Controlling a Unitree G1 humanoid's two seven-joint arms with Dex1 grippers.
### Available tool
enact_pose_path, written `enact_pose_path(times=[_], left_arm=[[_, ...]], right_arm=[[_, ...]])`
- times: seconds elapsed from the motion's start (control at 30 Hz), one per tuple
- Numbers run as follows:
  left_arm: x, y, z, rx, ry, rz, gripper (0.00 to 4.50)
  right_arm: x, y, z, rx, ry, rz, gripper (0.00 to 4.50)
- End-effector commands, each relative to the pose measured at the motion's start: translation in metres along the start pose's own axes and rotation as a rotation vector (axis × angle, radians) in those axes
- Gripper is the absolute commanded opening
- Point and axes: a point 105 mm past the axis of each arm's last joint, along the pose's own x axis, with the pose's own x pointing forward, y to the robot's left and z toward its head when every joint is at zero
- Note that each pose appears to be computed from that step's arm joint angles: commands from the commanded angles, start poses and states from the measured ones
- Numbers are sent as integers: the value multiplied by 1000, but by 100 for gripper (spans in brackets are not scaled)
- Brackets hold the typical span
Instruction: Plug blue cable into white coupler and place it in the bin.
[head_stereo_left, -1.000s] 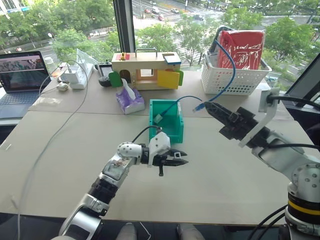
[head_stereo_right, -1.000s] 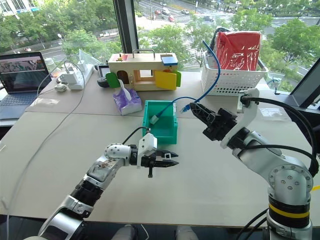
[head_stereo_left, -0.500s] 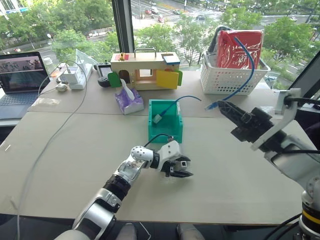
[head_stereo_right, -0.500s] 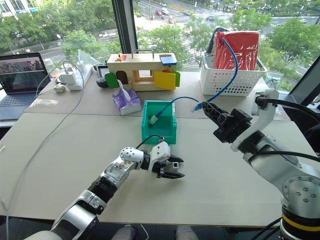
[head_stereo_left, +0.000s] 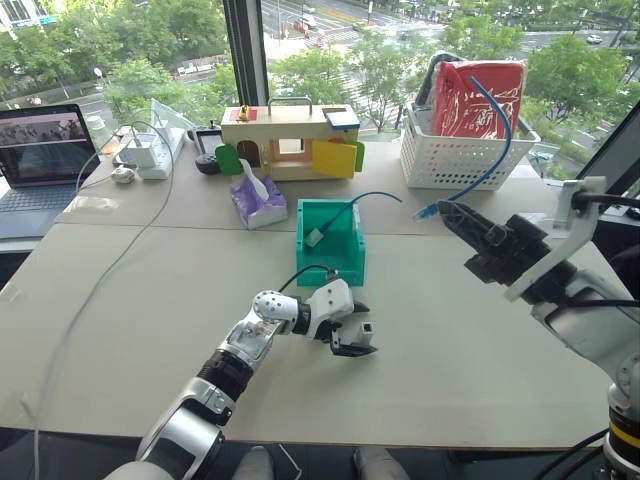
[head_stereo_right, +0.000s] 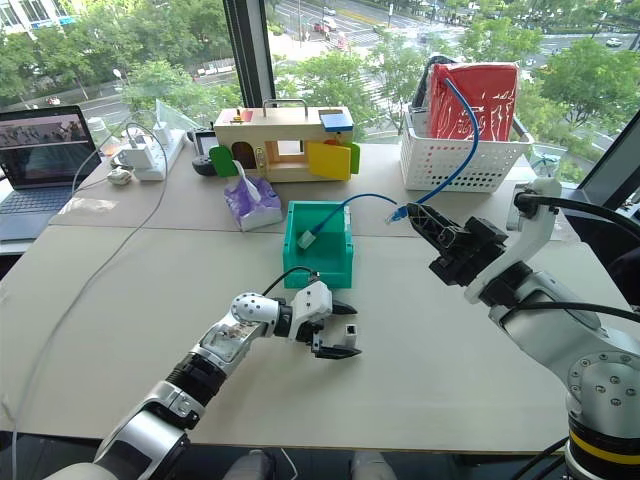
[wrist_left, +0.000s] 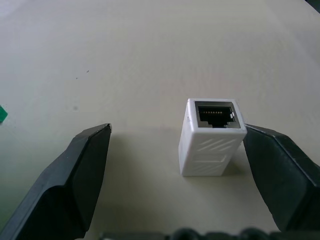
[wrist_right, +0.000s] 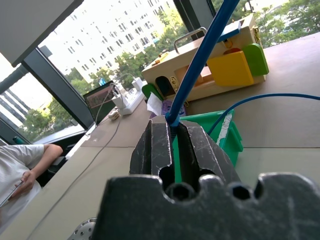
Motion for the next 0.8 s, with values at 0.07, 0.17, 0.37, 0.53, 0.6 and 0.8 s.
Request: enact_pose_path(times=[0.07, 0.17, 0.37, 0.53, 0.6, 0.8], left_arm=[[-6, 0, -12, -11, 42, 13, 443], [-8, 1, -13, -16, 41, 14, 443], [-9, -3, -12, -44, 11, -7, 329], [-4, -8, -9, -34, -14, -17, 141], [-2, -9, -7, -37, -24, -22, 68], [1, -10, -6, -34, -17, -36, 60]], right_arm=[[-1, 7, 9, -11, -43, 30, 0], [-1, 7, 9, -10, -43, 31, 0], [-1, 6, 8, -9, -38, 26, 0], [-12, -16, -5, -3, 8, -87, 0], [-16, -21, -10, -8, 28, -117, 0], [-28, -30, -29, -54, 110, -184, 0]])
